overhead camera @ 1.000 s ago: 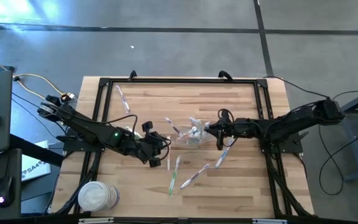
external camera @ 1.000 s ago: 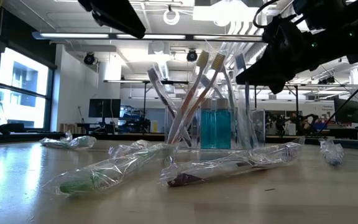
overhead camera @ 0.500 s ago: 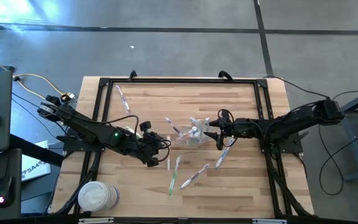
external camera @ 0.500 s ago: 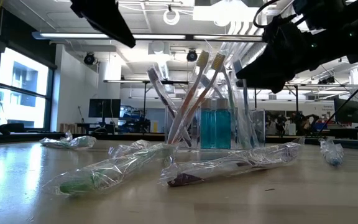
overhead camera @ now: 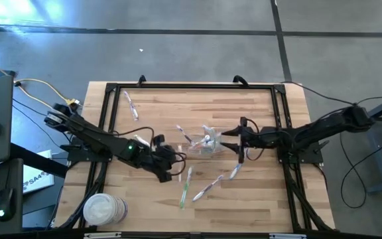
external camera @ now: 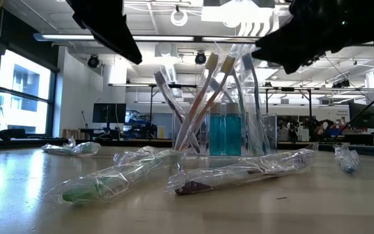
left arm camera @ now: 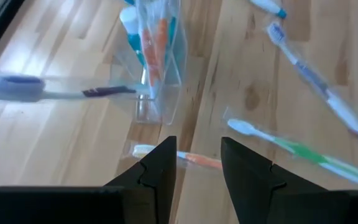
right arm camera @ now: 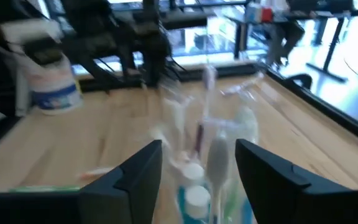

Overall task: Pick & Place toothbrushing station
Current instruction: Put the left blue toothbrush into the wire organizer, then put the top green toothbrush into the wire organizer

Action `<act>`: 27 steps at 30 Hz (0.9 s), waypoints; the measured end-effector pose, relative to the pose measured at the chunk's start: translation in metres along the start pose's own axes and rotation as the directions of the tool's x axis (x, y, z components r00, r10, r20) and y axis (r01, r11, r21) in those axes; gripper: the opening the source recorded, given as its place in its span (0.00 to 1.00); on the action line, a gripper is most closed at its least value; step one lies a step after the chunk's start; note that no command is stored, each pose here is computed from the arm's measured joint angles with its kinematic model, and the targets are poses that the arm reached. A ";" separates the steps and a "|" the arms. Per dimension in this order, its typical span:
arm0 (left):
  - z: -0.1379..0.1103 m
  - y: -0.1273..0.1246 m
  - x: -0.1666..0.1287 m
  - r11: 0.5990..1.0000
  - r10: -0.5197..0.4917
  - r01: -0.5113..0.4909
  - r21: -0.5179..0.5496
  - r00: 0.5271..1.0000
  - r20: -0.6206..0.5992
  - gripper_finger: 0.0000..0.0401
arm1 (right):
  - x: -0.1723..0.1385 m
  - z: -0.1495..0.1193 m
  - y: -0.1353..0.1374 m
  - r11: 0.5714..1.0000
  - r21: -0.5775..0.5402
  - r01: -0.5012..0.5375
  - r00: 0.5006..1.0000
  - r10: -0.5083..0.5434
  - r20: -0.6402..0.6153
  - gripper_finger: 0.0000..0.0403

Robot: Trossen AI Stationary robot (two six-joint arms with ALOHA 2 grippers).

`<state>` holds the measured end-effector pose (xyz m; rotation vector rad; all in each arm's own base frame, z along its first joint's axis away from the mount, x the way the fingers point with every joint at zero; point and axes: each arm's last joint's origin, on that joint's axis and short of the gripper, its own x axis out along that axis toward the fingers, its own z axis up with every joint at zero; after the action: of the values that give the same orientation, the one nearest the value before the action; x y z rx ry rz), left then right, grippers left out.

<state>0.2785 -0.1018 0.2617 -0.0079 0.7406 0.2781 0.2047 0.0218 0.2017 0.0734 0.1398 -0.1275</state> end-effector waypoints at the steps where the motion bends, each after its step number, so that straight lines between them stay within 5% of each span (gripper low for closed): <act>1: -0.001 -0.001 0.003 1.000 0.003 -0.003 0.005 1.000 -0.008 0.31 | -0.002 0.002 0.002 1.000 0.001 -0.014 1.000 0.014 0.011 0.48; 14: -0.002 -0.013 0.022 0.997 -0.013 0.013 0.079 1.000 0.004 0.31 | -0.020 0.005 0.037 0.975 0.017 -0.220 0.975 0.219 0.037 0.47; 23: 0.000 -0.014 0.022 0.964 -0.026 0.031 -0.263 0.999 0.022 0.31 | -0.031 0.013 0.057 0.931 -0.024 -0.363 0.923 0.363 0.129 0.47; 27: -0.002 -0.013 0.022 0.954 -0.023 0.023 -0.298 1.000 0.003 0.31 | -0.034 0.016 0.061 0.922 -0.077 -0.379 0.908 0.386 0.160 0.47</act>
<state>0.2956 -0.1096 0.2444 -0.3035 0.6932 0.3662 0.1817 0.0852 0.2258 0.0436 -0.0470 0.2631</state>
